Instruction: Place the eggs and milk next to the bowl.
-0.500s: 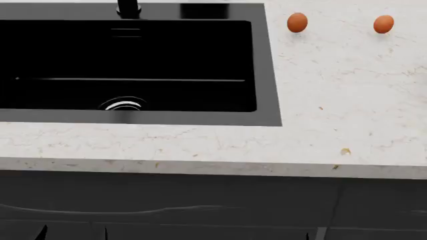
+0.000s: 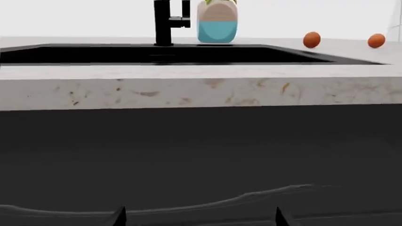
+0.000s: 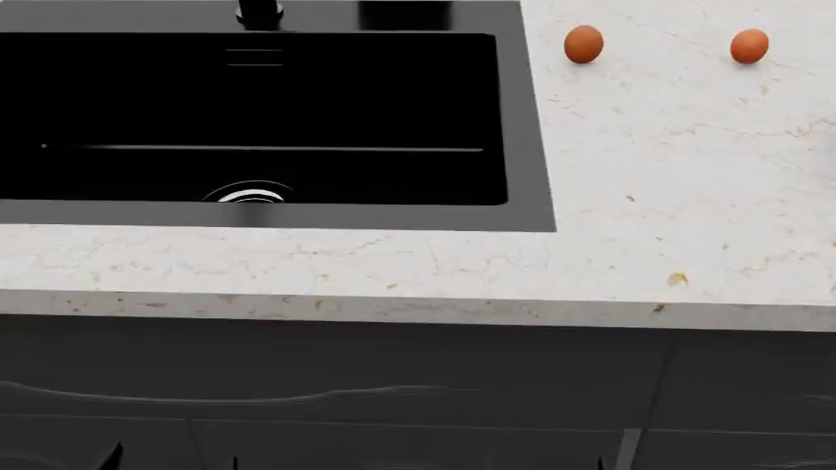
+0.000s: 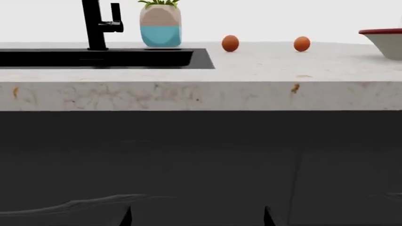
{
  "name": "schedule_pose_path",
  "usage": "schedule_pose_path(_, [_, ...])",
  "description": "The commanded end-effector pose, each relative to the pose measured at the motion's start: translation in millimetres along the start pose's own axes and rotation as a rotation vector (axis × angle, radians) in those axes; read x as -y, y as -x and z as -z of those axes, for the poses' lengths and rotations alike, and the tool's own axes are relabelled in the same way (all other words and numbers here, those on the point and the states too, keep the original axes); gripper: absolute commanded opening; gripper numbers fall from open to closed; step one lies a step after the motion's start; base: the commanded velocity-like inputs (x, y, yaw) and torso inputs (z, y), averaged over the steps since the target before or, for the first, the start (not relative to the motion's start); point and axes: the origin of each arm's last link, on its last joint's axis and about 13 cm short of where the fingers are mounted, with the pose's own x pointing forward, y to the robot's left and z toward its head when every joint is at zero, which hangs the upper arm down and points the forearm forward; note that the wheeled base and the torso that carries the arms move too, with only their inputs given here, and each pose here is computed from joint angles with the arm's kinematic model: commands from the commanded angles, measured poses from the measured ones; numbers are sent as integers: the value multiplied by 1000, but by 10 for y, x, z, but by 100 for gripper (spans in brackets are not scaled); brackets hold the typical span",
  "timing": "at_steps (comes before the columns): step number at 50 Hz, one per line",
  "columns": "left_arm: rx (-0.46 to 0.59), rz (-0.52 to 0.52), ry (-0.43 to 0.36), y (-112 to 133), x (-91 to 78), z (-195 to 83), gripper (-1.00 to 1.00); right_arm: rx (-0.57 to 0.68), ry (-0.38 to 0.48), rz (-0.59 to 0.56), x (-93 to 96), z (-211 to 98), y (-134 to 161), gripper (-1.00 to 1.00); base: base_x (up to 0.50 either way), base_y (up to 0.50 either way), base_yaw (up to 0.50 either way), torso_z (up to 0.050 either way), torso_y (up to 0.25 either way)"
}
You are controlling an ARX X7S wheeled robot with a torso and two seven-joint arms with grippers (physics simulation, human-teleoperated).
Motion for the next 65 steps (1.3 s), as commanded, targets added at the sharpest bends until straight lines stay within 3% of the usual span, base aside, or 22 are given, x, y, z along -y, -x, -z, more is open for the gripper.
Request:
schedule_pose_path(1, [6, -11, 0, -7, -11, 0, 100, 1, 0, -1, 0, -3, -4, 100, 0, 0, 0, 0, 0])
schedule_pose_path(12, [43, 30, 13, -17, 23, -79, 100, 5, -4, 6, 13, -21, -9, 100, 0, 0, 0, 3, 0])
schedule_pose_path(18, [24, 30, -24, -17, 23, -63, 100, 7, -9, 6, 15, -28, -26, 100, 0, 0, 0, 50, 0])
schedule_pose_path(37, [41, 31, -34, -66, 5, -109, 100, 37, -3, 14, 34, -147, -89, 100, 0, 0, 0, 50, 0])
schedule_pose_path(40, [54, 31, -48, -85, -4, -130, 100, 49, 7, 19, 57, -200, -129, 100, 0, 0, 0, 50, 0])
schedule_pose_path(41, [101, 29, -74, -133, -31, -150, 100, 53, 13, 20, 65, -217, -145, 100, 0, 0, 0, 50, 0])
schedule_pose_path(43, [131, 60, -17, -243, -72, -199, 100, 63, 18, 25, 86, -263, -170, 100, 0, 0, 0, 50, 0])
schedule_pose_path(44, [102, 50, -85, -247, -97, -229, 100, 69, 24, 27, 97, -290, -183, 100, 0, 0, 0, 50, 0])
schedule_pose_path(48, [123, 49, -74, -276, -97, -280, 100, 98, 46, 42, 179, -408, -245, 100, 0, 0, 0, 50, 0])
schedule_pose_path(49, [46, -1, 84, -274, -85, -344, 100, 107, 55, 49, 201, -444, -259, 100, 0, 0, 0, 50, 0])
schedule_pose_path(50, [74, 20, 11, -283, -99, -383, 100, 109, 55, 48, 207, -458, -263, 100, 0, 0, 0, 50, 0])
schedule_pose_path(52, [78, 27, 53, -439, -224, -355, 100, 126, 65, 51, 245, -540, -287, 100, 0, 0, 0, 50, 0])
schedule_pose_path(53, [92, 31, 38, -477, -252, -366, 100, 135, 71, 53, 263, -582, -301, 100, 0, 0, 0, 50, 0])
schedule_pose_path(61, [238, 34, -62, -651, -390, -983, 100, 242, 131, 91, 463, -1052, -421, 100, 0, 0, 0, 50, 0])
schedule_pose_path(65, [266, 14, -43, -697, -453, -1243, 100, 281, 151, 106, 553, -1258, -448, 100, 0, 0, 0, 48, 0])
